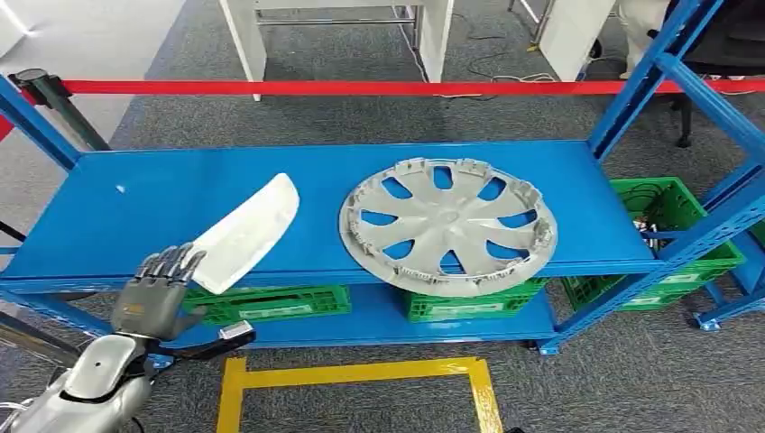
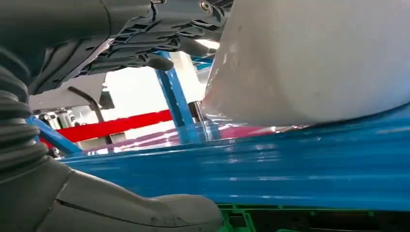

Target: Take the parts from the cabinet and place them on the table.

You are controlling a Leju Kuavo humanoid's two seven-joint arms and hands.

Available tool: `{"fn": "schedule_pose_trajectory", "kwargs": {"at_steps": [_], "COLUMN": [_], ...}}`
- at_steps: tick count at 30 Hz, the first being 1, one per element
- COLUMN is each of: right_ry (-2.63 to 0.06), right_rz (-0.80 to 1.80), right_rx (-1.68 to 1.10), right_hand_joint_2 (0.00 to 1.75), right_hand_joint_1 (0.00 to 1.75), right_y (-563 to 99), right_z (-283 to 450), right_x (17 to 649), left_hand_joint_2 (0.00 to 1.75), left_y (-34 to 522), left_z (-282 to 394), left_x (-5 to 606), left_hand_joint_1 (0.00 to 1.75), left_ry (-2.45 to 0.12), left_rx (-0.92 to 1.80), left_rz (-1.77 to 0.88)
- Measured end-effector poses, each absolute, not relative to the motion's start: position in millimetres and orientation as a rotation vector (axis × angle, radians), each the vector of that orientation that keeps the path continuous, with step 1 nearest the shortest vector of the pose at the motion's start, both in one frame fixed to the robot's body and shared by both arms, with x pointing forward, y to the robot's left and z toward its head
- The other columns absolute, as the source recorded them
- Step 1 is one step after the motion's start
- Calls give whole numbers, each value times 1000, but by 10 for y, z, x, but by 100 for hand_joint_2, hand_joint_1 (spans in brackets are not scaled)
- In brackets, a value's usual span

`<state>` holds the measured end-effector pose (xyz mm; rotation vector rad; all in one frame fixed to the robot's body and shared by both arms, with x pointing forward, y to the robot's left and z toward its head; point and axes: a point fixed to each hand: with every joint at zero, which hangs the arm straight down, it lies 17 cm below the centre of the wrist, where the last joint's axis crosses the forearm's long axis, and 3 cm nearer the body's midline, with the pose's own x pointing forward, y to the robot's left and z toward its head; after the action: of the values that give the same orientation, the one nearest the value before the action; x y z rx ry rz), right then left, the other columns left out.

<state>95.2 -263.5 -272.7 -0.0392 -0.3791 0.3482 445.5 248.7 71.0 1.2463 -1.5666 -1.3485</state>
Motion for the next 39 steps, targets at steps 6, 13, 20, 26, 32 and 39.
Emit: {"fn": "schedule_pose_trajectory", "kwargs": {"at_steps": [6, 13, 20, 26, 32, 39], "right_ry": [-380, -380, -381, -384, -383, -383], "right_rz": [349, 352, 357, 369, 378, 385], "right_rx": [-40, -42, -45, -47, -47, -46], "right_hand_joint_2": [0, 0, 0, 0, 0, 0], "right_hand_joint_1": [0, 0, 0, 0, 0, 0], "right_y": [-2638, -2653, -2669, -2677, -2695, -2703], "right_z": [-2727, -2726, -2725, -2722, -2721, -2720], "right_x": [956, 961, 973, 995, 1006, 1019], "left_hand_joint_2": [175, 175, 175, 175, 175, 175], "left_y": [2516, 2621, 2747, 2762, 2787, 2800], "left_z": [662, 610, 615, 638, 688, 693], "left_x": [4456, 4483, 4546, 4596, 4693, 4737], "left_hand_joint_1": [0, 0, 0, 0, 0, 0], "left_ry": [-1551, -1514, -1494, -1500, -1498, -1493], "left_rx": [1244, 1261, 1296, 1326, 1362, 1378], "left_rz": [-1355, -1368, -1369, -1401, -1422, -1441]}}
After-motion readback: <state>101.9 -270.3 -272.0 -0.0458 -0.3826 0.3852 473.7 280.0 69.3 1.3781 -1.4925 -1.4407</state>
